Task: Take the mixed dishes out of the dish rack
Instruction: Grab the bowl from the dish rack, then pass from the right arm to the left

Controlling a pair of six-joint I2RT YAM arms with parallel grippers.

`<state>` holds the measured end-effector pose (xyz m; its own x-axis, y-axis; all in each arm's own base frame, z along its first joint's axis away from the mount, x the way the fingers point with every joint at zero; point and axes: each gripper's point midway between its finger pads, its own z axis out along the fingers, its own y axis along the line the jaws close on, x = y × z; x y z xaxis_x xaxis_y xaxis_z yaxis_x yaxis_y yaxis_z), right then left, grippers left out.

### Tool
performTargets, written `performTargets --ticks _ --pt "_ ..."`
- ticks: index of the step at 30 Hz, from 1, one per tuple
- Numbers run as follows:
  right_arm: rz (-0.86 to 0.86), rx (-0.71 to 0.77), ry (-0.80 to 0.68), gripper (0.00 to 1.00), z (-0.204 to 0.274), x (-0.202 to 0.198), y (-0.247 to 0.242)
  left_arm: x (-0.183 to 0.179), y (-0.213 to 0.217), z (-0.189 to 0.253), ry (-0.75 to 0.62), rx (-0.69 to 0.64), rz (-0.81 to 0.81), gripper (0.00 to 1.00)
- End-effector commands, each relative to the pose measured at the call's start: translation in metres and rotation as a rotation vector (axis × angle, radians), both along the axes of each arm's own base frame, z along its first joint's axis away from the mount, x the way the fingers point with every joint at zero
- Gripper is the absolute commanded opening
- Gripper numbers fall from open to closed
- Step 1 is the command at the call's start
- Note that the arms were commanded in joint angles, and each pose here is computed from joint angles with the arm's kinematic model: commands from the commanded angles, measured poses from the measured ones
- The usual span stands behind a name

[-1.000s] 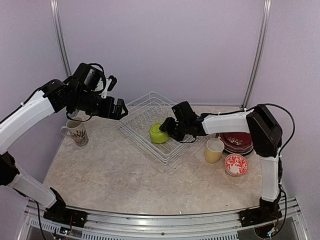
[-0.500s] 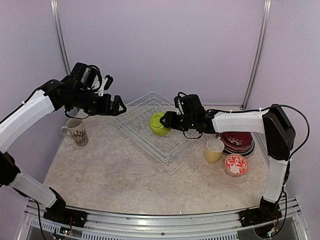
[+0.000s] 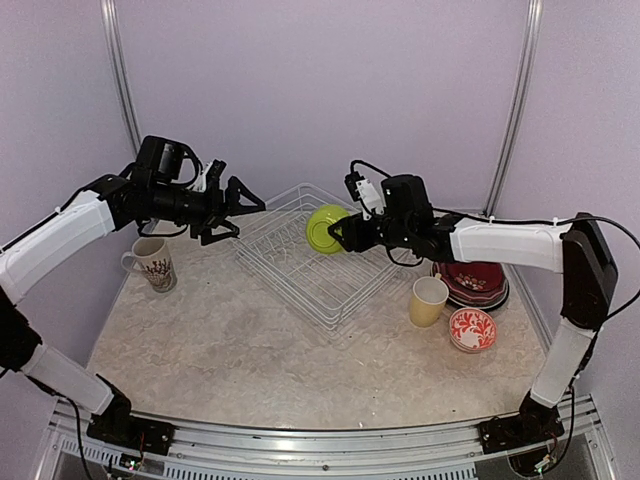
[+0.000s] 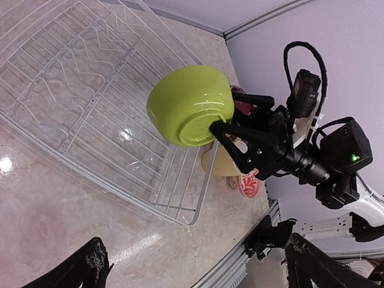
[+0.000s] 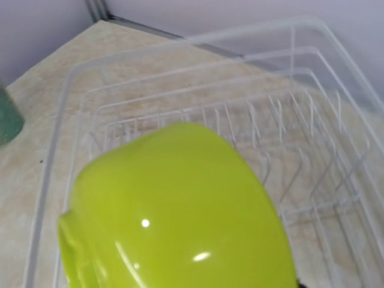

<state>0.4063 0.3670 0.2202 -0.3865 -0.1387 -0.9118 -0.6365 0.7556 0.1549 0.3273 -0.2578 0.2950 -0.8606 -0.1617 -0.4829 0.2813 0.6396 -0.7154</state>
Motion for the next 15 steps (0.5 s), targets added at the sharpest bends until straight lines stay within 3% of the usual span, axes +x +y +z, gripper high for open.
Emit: performTargets --ticks 1,9,15 --pt "0.102 0.026 -0.156 0.39 0.047 -0.005 -0.002 0.002 -0.013 0.010 0.085 -0.195 -0.022 0.98" --pt "0.312 0.471 0.046 0.39 0.093 -0.037 -0.007 0.015 -0.026 0.020 0.080 -0.384 -0.103 0.99" --pt "0.456 0.660 0.165 0.38 0.122 -0.067 -0.006 0.028 -0.039 0.027 0.032 -0.488 -0.163 0.99"
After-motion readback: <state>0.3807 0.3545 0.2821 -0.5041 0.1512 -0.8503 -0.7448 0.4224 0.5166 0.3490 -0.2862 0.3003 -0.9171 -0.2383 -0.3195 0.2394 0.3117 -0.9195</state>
